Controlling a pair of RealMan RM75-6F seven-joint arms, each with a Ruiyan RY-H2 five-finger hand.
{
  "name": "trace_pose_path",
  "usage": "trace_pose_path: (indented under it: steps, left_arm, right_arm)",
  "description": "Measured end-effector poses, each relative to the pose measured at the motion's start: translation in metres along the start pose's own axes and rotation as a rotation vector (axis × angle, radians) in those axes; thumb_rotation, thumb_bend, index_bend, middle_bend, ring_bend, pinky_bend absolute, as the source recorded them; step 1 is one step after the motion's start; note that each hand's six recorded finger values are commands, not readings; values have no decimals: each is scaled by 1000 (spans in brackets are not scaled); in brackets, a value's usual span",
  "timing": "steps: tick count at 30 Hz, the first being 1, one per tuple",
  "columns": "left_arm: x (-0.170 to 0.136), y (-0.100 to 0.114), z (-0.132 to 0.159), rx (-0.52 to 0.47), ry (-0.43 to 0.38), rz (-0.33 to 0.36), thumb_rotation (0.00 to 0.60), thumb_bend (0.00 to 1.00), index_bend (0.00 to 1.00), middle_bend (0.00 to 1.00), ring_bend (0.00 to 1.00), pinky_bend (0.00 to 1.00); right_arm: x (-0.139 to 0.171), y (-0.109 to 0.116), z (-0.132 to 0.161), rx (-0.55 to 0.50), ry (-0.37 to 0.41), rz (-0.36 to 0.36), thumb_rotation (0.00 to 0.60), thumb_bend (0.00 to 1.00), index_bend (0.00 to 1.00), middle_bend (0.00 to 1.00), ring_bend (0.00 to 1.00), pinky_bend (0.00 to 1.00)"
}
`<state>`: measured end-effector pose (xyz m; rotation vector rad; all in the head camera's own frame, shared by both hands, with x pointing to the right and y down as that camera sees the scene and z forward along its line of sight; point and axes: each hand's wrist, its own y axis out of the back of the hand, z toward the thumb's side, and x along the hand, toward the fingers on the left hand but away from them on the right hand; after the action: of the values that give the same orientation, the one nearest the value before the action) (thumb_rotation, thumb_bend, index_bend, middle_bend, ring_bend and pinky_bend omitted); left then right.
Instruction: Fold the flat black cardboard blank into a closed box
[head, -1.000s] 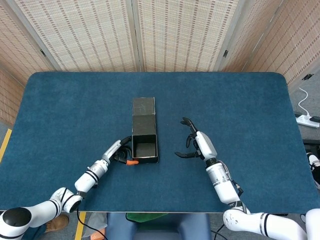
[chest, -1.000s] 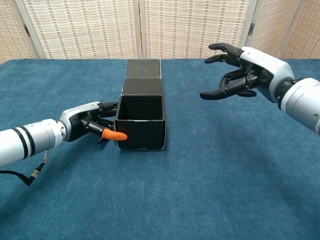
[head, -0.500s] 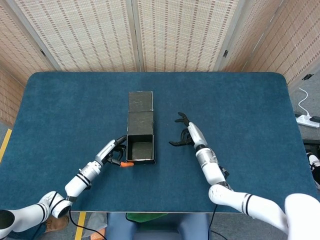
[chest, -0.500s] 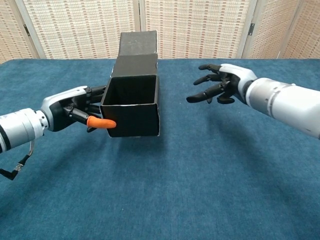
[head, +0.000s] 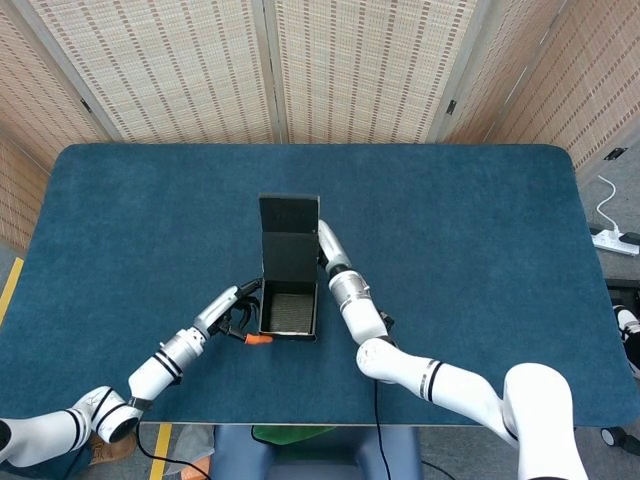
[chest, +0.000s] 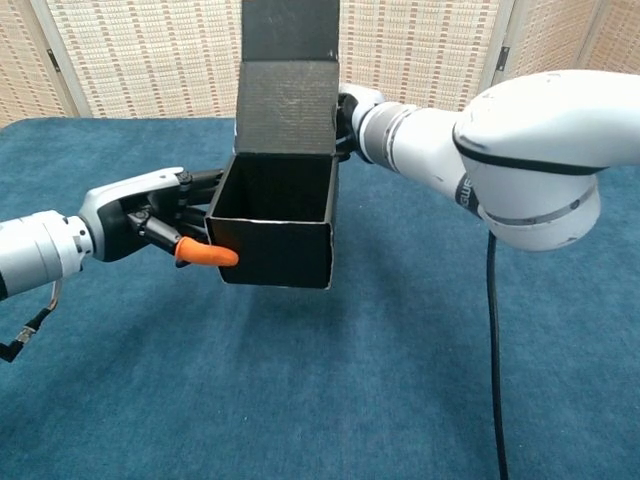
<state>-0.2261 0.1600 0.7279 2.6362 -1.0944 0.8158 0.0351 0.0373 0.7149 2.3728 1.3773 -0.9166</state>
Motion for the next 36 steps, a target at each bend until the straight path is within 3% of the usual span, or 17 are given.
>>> trace_pose_path:
  steps: [8, 11, 18, 21, 25, 27, 31, 36]
  left_arm:
    - [7, 14, -28, 37, 108, 60, 600, 194, 541, 526, 606, 781]
    - [7, 15, -34, 54, 128, 74, 600, 195, 538, 525, 605, 782]
    - [5, 15, -47, 51, 178, 120, 600, 194, 520, 523, 606, 797]
    - [4, 11, -50, 59, 197, 127, 600, 194, 426, 473, 607, 799]
    - [2, 7, -52, 122, 214, 112, 600, 194, 148, 259, 607, 776]
    - [1, 7, -51, 174, 214, 107, 600, 194, 72, 186, 607, 773]
    - [-2, 7, -48, 244, 207, 102, 600, 193, 5, 116, 590, 768]
    - [-5, 9, -44, 321, 194, 123, 600, 192, 0, 70, 564, 744]
  right_arm:
    - [32, -14, 31, -13, 81, 133, 600, 0, 10, 207, 684, 1000]
    - [48, -17, 31, 60, 98, 183, 600, 0, 10, 217, 690, 1000]
    - [67, -25, 10, 369, 119, 222, 600, 0, 10, 232, 697, 1000]
    - [72, -29, 3, 508, 136, 211, 600, 0, 10, 232, 697, 1000]
    - [76, -33, -2, 643, 165, 186, 600, 0, 10, 232, 700, 1000]
    - [77, -36, -2, 692, 184, 172, 600, 0, 10, 232, 703, 1000]
    - [79, -42, -3, 760, 207, 154, 600, 0, 13, 233, 704, 1000]
    - [82, -54, -9, 810, 215, 162, 600, 0, 20, 232, 703, 1000]
